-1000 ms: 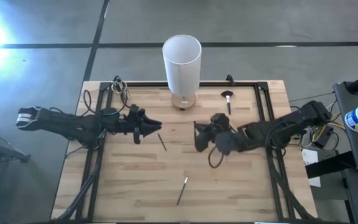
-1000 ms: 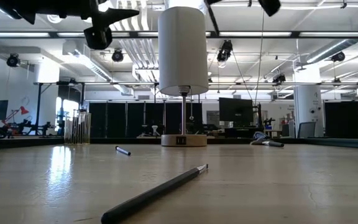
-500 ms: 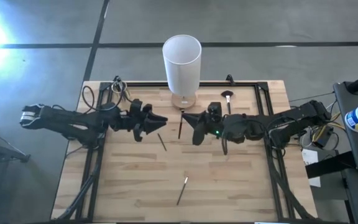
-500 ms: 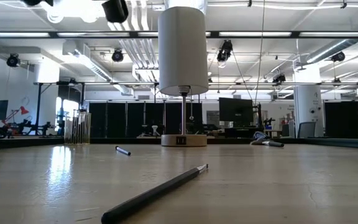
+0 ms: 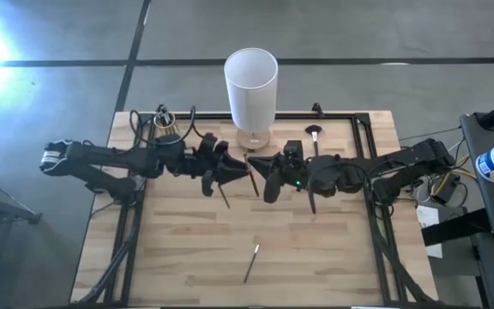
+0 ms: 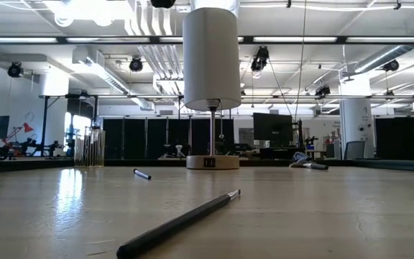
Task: Pick & Place Makeup Brushes
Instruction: Put the eyeshadow brush into the makeup holder
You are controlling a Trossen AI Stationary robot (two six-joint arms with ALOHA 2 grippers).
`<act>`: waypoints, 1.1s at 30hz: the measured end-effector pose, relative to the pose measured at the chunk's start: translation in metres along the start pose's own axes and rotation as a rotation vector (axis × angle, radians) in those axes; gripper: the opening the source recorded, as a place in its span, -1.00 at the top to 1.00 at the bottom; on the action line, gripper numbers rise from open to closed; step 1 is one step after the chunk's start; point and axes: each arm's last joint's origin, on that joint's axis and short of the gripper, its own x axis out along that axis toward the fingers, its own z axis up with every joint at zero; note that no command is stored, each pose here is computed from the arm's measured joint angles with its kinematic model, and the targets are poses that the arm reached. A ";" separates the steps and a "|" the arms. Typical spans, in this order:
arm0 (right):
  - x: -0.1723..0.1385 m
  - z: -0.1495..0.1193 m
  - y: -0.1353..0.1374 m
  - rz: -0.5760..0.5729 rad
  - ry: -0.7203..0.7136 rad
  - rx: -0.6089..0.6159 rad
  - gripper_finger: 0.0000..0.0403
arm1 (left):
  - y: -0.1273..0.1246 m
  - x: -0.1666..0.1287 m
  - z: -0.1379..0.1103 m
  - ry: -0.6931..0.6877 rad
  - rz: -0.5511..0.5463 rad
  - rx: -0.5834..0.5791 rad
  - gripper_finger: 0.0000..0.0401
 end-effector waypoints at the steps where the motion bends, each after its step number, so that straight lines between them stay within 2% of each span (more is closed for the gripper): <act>1: 0.000 0.000 0.000 0.000 0.000 0.000 0.96 | 0.000 0.001 0.001 -0.004 -0.001 0.006 0.41; 9: 0.000 0.000 0.001 0.018 0.012 -0.009 0.96 | 0.007 0.005 0.001 0.004 0.016 0.001 0.45; 12: 0.000 -0.002 0.000 0.017 0.027 -0.034 0.96 | 0.008 0.004 -0.003 0.068 -0.004 0.022 0.58; 16: -0.006 -0.005 -0.003 -0.015 0.087 -0.074 0.96 | 0.009 -0.007 -0.007 0.173 0.061 0.080 0.84; 18: -0.009 -0.009 -0.007 -0.037 0.148 -0.090 0.96 | 0.011 -0.014 -0.010 0.225 0.114 0.103 0.95; 21: -0.012 -0.020 -0.015 -0.087 0.272 -0.100 0.96 | 0.013 -0.024 -0.016 0.279 0.156 0.112 0.98; 25: -0.009 -0.044 -0.026 -0.160 0.441 -0.133 0.96 | 0.021 -0.041 -0.033 0.304 0.176 0.096 1.00; 27: -0.003 -0.056 -0.030 -0.161 0.518 -0.145 0.96 | 0.028 -0.052 -0.045 0.318 0.206 0.065 1.00; 33: 0.015 -0.086 -0.038 -0.165 0.657 -0.158 0.86 | 0.048 -0.082 -0.095 0.407 0.330 -0.110 1.00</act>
